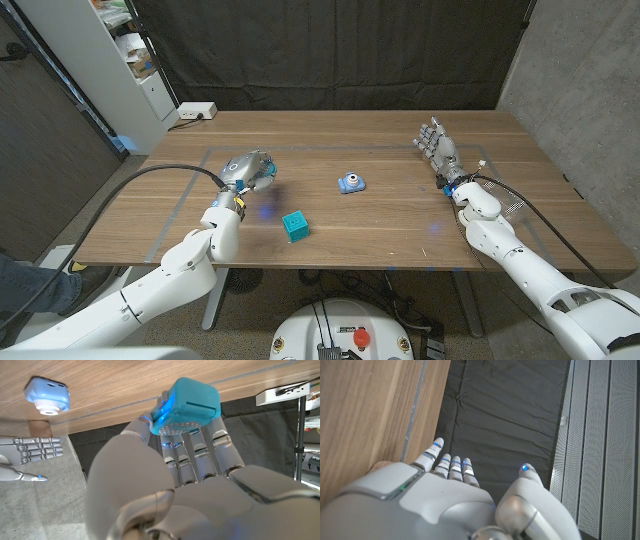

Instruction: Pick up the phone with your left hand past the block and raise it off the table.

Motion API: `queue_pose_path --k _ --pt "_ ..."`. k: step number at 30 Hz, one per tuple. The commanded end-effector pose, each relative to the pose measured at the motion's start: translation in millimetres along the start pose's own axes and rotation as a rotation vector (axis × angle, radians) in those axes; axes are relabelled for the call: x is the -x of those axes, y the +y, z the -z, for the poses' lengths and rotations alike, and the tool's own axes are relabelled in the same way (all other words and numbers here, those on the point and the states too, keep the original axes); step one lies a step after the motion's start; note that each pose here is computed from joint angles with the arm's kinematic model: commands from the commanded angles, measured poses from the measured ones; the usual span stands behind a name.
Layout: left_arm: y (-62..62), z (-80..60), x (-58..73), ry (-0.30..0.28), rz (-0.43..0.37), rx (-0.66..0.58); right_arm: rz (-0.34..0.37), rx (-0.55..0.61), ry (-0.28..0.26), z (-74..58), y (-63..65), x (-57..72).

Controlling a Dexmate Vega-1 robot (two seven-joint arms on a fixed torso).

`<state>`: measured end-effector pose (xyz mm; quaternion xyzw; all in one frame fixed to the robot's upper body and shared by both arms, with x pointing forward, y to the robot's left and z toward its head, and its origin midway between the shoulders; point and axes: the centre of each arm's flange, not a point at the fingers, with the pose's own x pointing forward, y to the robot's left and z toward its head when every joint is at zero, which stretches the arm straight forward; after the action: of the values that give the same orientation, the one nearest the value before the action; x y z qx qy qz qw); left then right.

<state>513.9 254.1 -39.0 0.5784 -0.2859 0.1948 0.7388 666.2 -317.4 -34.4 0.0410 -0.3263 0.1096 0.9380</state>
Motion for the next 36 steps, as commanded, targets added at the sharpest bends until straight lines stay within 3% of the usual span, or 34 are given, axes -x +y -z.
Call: queue_pose_path --k 1,20,36 --pt "17.5 -7.8 -3.9 -0.018 -0.027 -0.008 0.003 0.003 -0.002 -1.8 -3.2 -0.3" --pt "36.1 -15.6 -3.9 -0.046 -0.072 -0.008 0.017 -0.005 -0.005 -2.2 -3.9 2.6" --pt "53.3 -7.9 -1.5 -0.047 -0.108 0.006 0.019 -0.001 -0.007 -4.1 2.8 3.6"
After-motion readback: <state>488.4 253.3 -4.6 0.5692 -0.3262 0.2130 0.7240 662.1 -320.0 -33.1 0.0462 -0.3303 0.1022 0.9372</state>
